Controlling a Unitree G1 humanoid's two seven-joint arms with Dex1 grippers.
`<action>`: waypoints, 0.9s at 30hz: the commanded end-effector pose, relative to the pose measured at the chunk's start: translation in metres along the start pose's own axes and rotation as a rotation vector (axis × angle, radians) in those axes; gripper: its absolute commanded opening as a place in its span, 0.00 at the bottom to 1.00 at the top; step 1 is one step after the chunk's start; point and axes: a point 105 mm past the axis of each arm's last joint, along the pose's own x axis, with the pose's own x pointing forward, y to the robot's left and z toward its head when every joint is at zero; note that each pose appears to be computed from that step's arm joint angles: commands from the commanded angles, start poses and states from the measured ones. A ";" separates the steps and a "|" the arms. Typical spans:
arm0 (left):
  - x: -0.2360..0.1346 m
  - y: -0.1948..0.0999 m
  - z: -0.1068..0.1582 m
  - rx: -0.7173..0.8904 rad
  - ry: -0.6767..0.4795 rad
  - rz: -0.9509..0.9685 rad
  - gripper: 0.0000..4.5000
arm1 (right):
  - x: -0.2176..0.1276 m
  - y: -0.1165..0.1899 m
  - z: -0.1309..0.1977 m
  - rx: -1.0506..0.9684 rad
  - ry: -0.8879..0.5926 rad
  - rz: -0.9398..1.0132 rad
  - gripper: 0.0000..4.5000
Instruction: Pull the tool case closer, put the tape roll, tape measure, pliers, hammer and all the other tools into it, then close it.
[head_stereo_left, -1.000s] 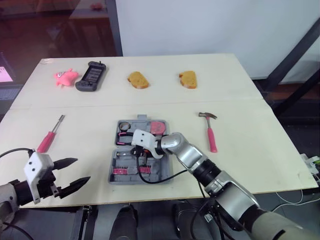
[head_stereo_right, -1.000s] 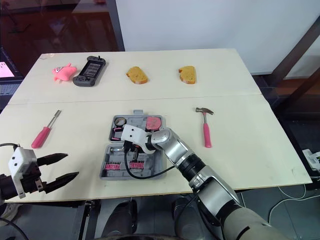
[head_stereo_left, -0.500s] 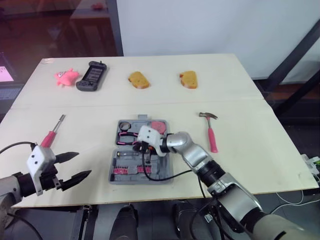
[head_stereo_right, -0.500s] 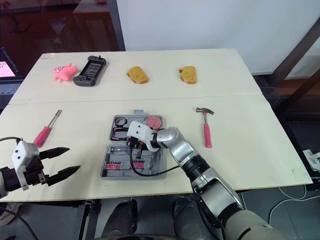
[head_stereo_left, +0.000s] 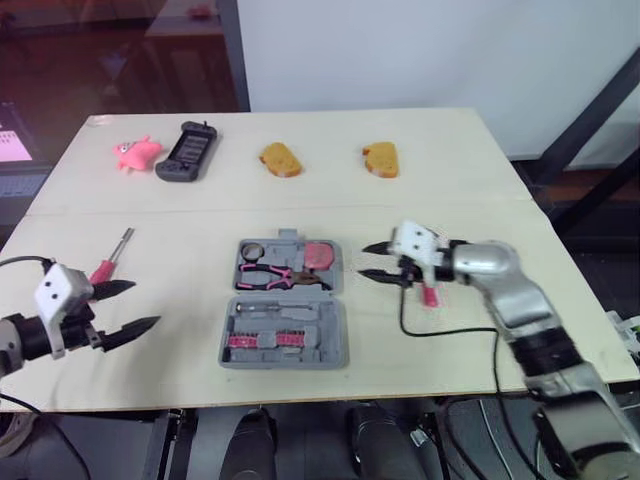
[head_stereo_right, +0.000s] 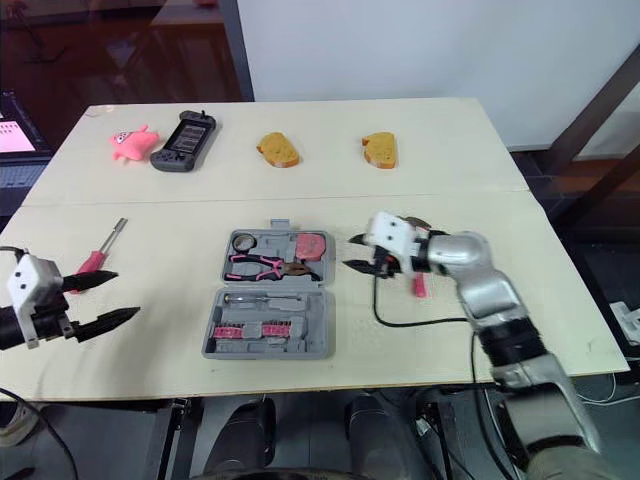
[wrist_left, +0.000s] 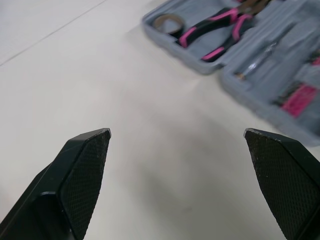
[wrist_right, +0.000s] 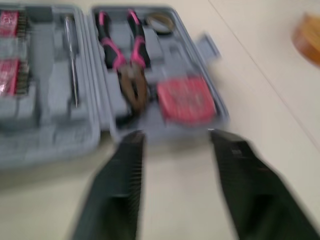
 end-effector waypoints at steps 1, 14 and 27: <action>-0.013 0.015 -0.004 0.030 0.023 0.049 1.00 | -0.040 -0.012 -0.001 0.025 -0.029 -0.115 0.98; -0.009 0.037 -0.017 -0.161 -0.224 0.305 1.00 | -0.131 0.005 -0.030 0.243 -0.012 -0.451 0.99; 0.024 0.024 0.032 -0.075 -0.299 0.117 1.00 | -0.117 -0.001 0.012 0.195 -0.053 -0.426 0.99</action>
